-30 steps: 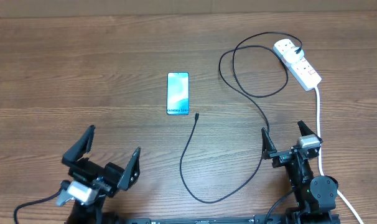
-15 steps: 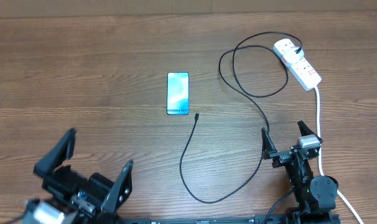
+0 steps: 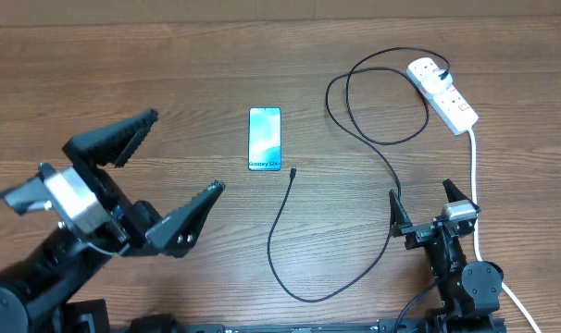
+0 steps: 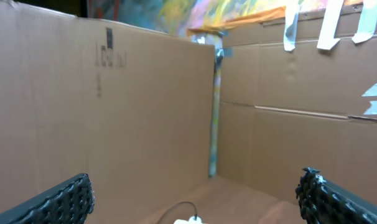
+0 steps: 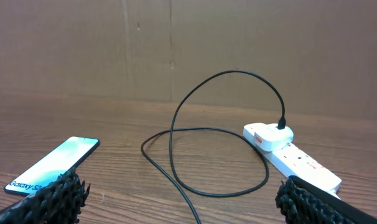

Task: Plug charger to phone and switch on socket
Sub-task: 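Raise the left arm and swing the left gripper toward the phone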

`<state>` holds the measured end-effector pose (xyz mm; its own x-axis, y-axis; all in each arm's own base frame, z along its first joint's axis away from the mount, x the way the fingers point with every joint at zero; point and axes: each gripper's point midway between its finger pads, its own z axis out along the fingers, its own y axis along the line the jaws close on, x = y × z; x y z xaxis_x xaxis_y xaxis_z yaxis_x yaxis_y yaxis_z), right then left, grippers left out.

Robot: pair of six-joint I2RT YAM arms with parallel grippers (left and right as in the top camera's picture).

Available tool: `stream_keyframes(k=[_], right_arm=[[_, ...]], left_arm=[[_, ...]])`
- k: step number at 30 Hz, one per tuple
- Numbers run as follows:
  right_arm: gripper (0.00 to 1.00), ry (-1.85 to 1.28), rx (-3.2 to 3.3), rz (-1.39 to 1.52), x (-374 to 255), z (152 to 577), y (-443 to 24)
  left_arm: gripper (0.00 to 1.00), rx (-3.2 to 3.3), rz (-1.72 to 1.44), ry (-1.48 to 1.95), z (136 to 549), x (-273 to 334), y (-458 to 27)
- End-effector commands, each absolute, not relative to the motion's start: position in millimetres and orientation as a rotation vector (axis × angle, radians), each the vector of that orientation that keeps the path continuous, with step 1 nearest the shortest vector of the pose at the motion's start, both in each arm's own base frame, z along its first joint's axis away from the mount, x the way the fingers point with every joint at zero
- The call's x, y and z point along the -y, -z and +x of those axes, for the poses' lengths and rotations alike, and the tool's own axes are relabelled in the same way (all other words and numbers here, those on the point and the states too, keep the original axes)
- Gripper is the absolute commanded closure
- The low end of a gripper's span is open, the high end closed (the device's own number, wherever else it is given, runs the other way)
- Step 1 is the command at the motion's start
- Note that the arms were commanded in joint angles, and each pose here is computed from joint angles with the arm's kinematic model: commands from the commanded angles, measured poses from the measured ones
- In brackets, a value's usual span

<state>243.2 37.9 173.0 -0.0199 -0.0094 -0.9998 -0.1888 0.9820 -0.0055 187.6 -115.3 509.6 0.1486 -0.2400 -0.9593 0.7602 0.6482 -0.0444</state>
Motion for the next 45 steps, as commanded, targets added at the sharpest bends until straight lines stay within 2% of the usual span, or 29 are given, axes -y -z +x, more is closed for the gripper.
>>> stream_keyframes(k=[1,8,13,19,25,40,45], right_arm=[[0.0,-0.144,-1.583,-0.147,-37,243,-171],[0.0,-0.144,-1.583,-0.147,-37,243,-172],[0.0,-0.144,-1.583,-0.148,-38,243,-172],[0.0,-0.144,-1.583,-0.147,-37,243,-171],[0.0,-0.144,-1.583,-0.147,-37,243,-171],[0.0,-0.144,-1.583,-0.147,-37,243,-171],[0.0,-0.144,-1.583,-0.147,-37,243,-171]], left_arm=[[0.0,-1.252,0.492,0.738,196,110,-518],[0.0,-1.663,0.275,0.609,253,79,-464],[0.0,-1.89,0.211,0.533,268,64,-432],[0.0,-1.849,0.38,0.79,259,99,-439],[0.0,-1.934,0.246,0.851,274,103,-427],[0.0,-2.493,0.201,0.31,322,149,-341],[0.0,-2.573,0.268,0.335,337,180,-316]])
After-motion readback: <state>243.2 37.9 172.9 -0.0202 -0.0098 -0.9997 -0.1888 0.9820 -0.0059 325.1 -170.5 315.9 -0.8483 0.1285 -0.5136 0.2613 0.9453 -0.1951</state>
